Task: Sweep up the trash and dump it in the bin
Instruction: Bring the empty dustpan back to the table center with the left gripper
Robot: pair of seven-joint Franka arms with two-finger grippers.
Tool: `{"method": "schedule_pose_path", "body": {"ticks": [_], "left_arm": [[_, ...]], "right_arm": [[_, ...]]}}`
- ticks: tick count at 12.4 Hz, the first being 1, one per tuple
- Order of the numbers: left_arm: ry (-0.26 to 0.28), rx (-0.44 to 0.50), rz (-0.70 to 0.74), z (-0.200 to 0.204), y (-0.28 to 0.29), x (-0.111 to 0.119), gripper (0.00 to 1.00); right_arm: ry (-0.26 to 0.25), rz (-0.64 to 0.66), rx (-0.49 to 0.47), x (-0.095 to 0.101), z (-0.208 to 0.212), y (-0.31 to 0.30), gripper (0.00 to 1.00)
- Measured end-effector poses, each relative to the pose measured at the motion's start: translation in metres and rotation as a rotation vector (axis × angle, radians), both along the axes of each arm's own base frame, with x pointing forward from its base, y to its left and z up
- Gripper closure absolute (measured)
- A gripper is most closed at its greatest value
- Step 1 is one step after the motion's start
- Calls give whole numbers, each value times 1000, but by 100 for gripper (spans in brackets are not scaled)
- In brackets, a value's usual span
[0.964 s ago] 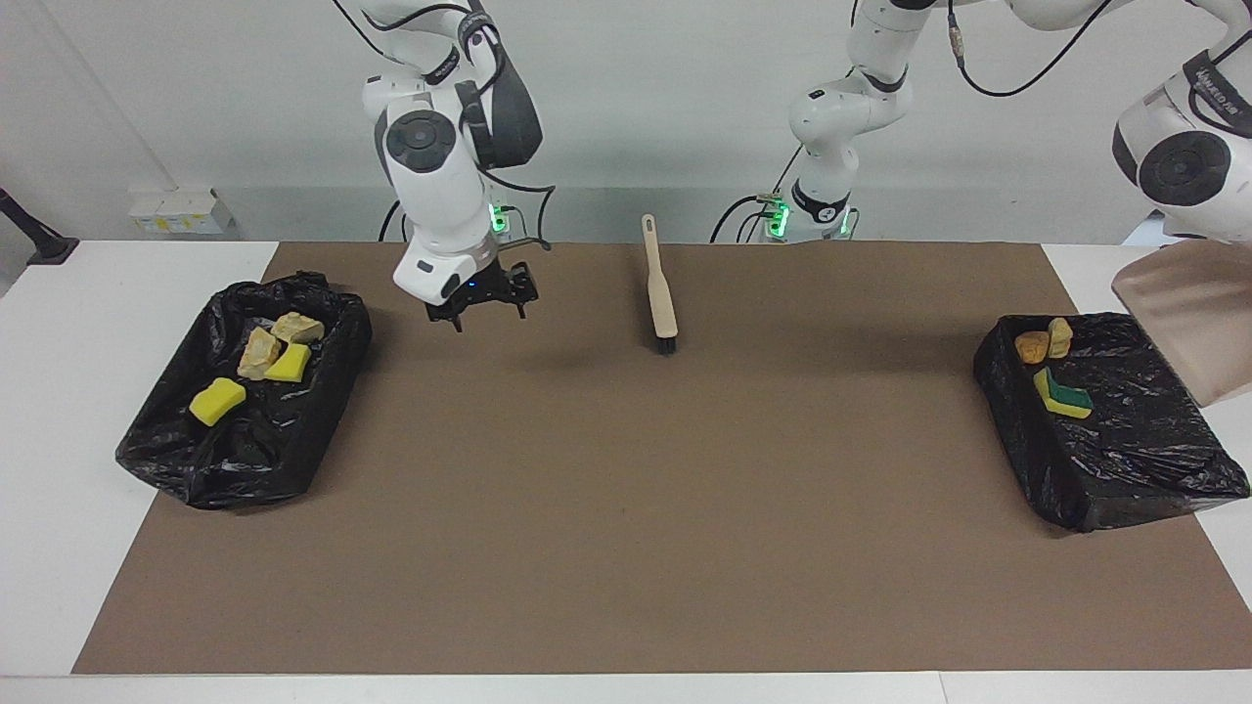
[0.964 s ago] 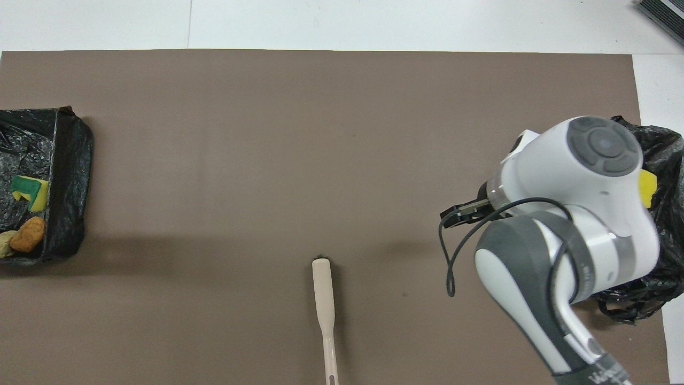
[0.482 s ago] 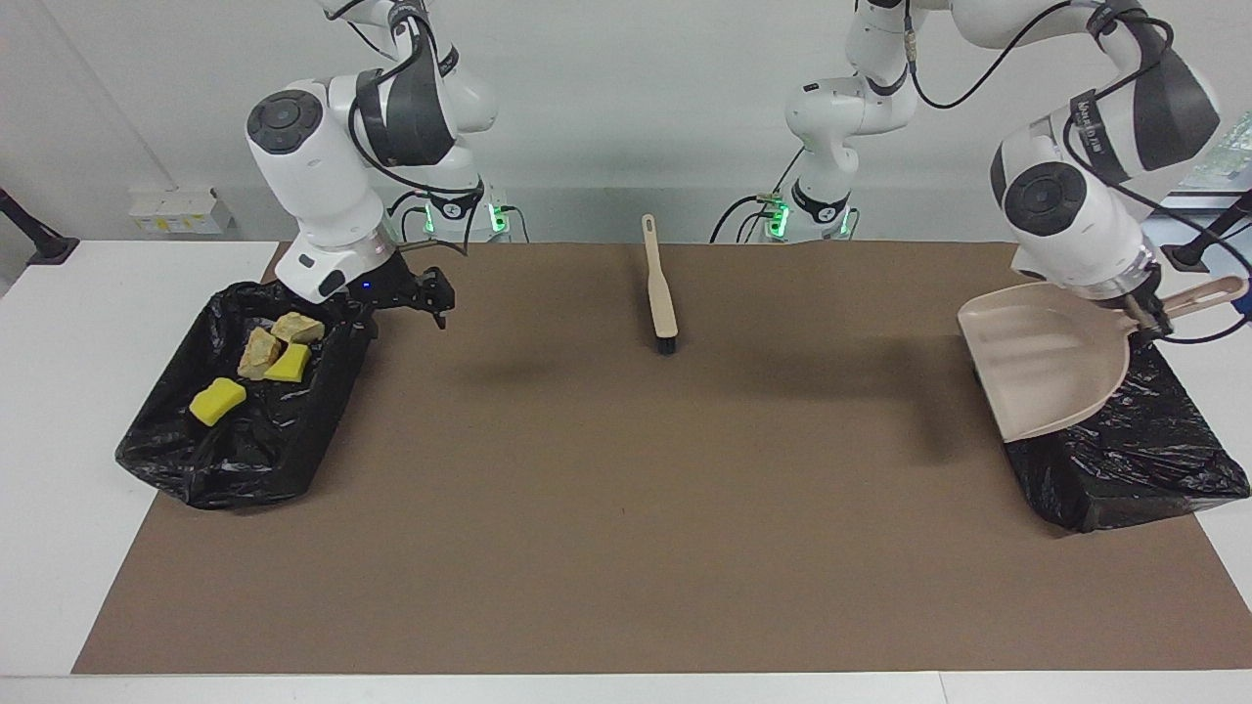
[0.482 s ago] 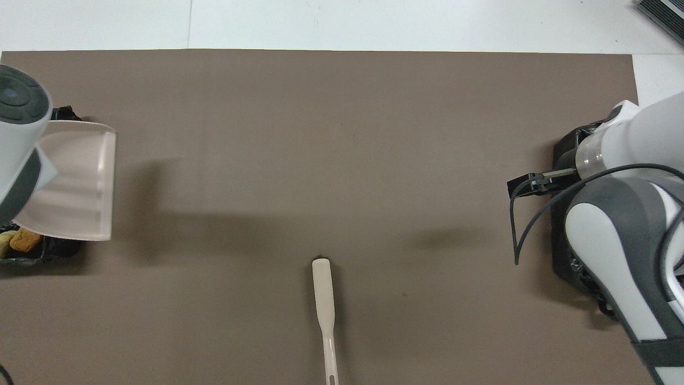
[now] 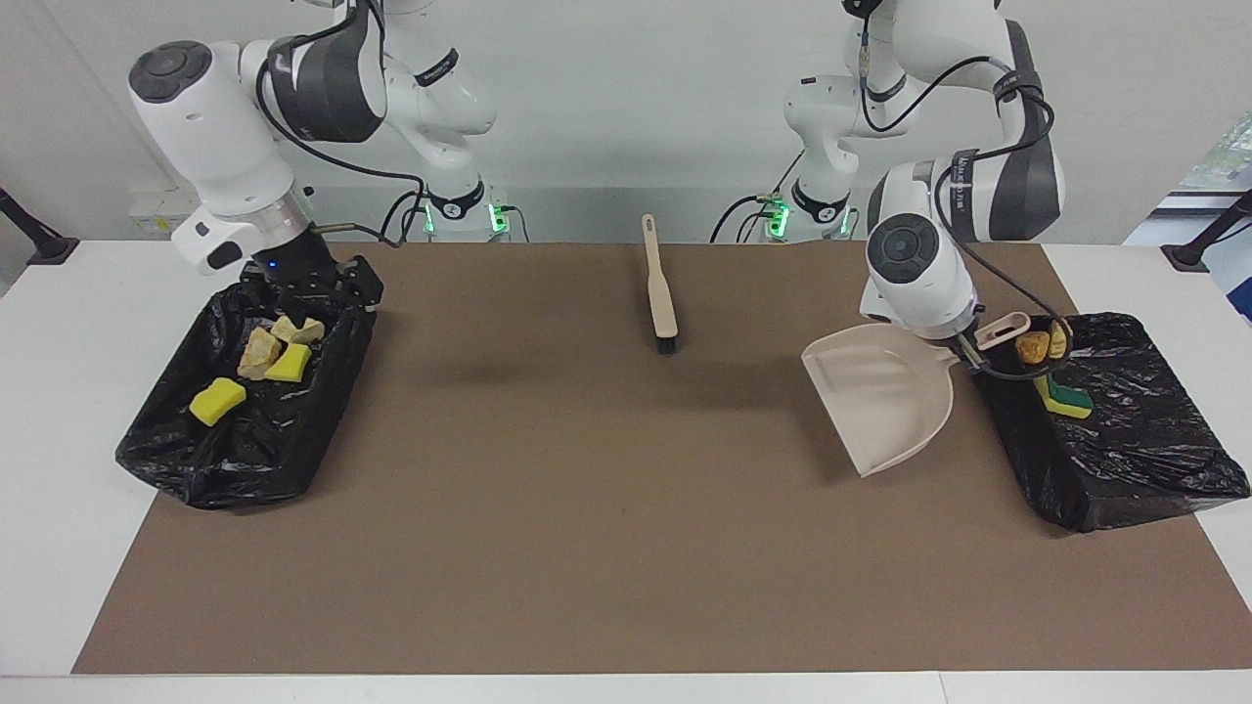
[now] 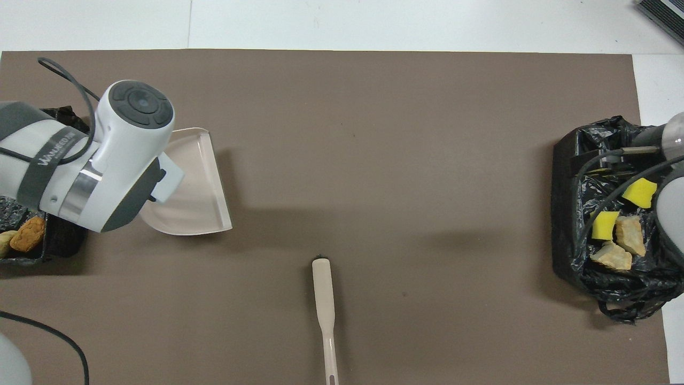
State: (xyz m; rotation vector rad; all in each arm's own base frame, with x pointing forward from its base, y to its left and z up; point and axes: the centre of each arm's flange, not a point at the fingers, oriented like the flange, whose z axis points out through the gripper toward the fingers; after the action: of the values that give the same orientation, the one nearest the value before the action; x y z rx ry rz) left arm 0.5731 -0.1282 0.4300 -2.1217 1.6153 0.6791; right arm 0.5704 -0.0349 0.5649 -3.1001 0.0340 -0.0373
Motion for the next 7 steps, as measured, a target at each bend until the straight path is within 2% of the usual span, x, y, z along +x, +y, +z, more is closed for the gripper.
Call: {"method": "schedule_pose_path", "body": {"ticks": [3,5,7], "left_arm": [[-117,-107,320,-21,-68,-21,69],[-162,-143,495,-34,-118,-36,69],[-203,-172,696,-39,-153,-36,69]], "right_arm": [[28,-30,0,-7,24,-18,0],[44,-34,1,-11,34,-20,0],[31,-34,0,-16,47,-20,0]]}}
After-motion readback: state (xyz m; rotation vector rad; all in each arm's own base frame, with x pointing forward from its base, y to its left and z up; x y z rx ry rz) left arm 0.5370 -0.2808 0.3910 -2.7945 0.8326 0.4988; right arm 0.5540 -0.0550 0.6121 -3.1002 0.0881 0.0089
